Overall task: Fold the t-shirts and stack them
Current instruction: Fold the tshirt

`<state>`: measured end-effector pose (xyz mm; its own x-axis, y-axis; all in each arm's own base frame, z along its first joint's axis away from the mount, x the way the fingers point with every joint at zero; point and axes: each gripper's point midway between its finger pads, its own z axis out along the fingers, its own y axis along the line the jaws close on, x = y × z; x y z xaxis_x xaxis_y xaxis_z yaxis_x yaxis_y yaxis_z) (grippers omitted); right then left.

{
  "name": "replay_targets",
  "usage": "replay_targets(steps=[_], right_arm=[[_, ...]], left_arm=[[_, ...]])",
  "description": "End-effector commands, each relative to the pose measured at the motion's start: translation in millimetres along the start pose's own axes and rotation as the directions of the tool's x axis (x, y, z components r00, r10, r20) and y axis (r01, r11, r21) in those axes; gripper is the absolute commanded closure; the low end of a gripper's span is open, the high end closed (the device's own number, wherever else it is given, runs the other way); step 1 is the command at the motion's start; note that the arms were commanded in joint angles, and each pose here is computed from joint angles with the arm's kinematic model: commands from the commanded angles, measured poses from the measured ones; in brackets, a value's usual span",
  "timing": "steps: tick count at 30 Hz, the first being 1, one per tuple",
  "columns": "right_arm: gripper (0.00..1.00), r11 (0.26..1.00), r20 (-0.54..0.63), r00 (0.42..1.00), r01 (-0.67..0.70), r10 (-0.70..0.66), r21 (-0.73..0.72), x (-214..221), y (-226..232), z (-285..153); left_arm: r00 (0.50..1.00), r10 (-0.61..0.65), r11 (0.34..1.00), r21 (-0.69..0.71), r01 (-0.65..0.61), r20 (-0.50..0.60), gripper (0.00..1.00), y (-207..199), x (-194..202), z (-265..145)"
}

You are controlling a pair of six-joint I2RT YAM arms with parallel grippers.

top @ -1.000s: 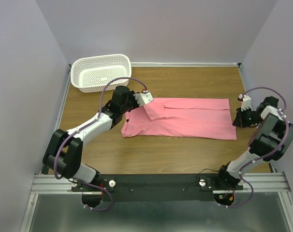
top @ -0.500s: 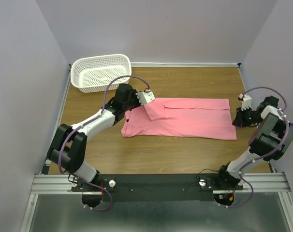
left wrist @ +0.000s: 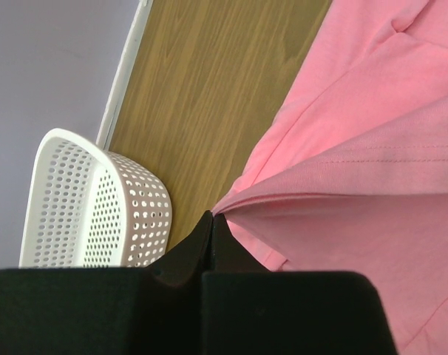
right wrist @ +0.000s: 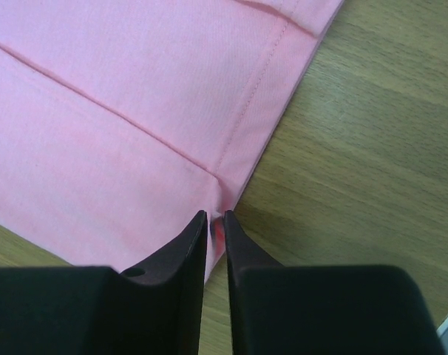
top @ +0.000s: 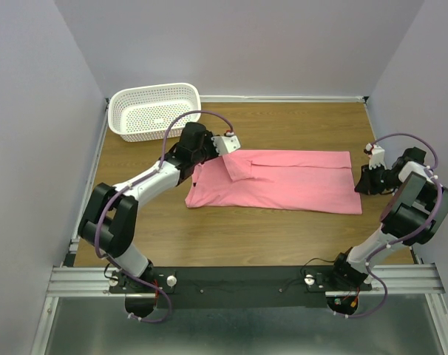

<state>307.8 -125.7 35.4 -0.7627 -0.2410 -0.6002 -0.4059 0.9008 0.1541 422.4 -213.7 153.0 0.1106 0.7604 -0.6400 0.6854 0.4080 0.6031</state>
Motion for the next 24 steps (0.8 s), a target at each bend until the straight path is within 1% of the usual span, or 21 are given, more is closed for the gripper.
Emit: replay_targets(steps=[1, 24], right_arm=[[0.78, 1.0, 0.035, 0.999, -0.003, 0.003, -0.006, -8, -6, 1], [0.74, 1.0, 0.029, 1.0, -0.004, 0.004, -0.002, -6, -7, 3]], left_arm=[[1.0, 0.026, 1.0, -0.014, -0.026, -0.013, 1.0, 9, -5, 7], [0.997, 0.076, 0.997, 0.022, -0.075, -0.025, 1.0, 5, -14, 32]])
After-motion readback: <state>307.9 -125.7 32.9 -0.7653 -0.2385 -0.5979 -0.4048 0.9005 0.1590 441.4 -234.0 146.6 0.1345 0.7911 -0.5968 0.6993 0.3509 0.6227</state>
